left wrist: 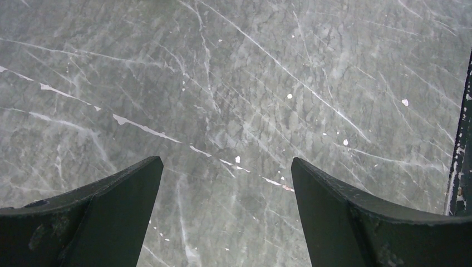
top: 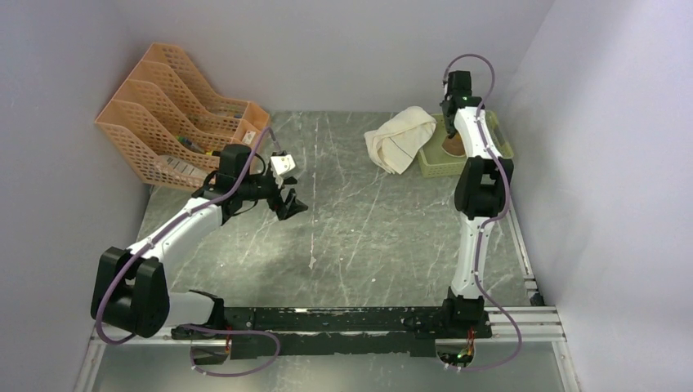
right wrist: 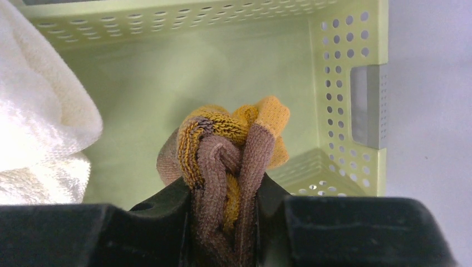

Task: Roll the towels
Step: Place the towel at the center of the board.

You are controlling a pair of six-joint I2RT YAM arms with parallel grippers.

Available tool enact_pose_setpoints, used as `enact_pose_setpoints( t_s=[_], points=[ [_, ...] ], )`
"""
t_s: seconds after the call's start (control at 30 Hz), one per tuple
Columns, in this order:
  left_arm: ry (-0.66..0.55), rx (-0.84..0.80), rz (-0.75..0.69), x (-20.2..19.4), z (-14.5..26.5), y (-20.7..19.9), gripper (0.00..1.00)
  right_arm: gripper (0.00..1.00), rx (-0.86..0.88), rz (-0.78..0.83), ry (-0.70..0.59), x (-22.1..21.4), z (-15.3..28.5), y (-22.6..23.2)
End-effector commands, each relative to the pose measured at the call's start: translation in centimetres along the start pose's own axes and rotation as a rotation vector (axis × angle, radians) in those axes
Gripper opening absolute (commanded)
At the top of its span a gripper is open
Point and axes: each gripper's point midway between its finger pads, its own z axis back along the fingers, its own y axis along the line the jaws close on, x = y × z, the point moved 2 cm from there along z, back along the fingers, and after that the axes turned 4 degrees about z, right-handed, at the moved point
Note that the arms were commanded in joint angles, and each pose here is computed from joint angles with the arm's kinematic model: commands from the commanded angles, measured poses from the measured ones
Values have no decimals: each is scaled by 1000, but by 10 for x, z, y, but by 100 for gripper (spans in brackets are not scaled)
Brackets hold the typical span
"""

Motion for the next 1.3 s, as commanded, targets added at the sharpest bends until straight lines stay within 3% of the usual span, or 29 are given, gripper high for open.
enact_pose_setpoints(
  t_s=[0.0, 0.3, 0.5, 0.73, 0.87, 1.27],
  points=[
    [-20, -33, -30, 6, -2, -6, 99, 0, -37, 133, -66, 15, 8, -10],
    [-4, -54, -27, 1, -9, -11, 99, 0, -120, 245, 42, -8, -11, -43],
    [-7, -63, -34, 3, -11, -14, 99, 0, -278, 409, 79, -19, 8, -75],
    [-7, -81, -41, 3, -13, -20, 99, 0, -77, 503, 92, -33, 10, -63],
    [-1, -95, -45, 2, -16, -24, 99, 9, -74, 529, 127, -45, 1, -60],
    [26, -116, -51, -7, -24, -34, 99, 14, -17, 509, 173, -60, -51, -57]
  ],
)
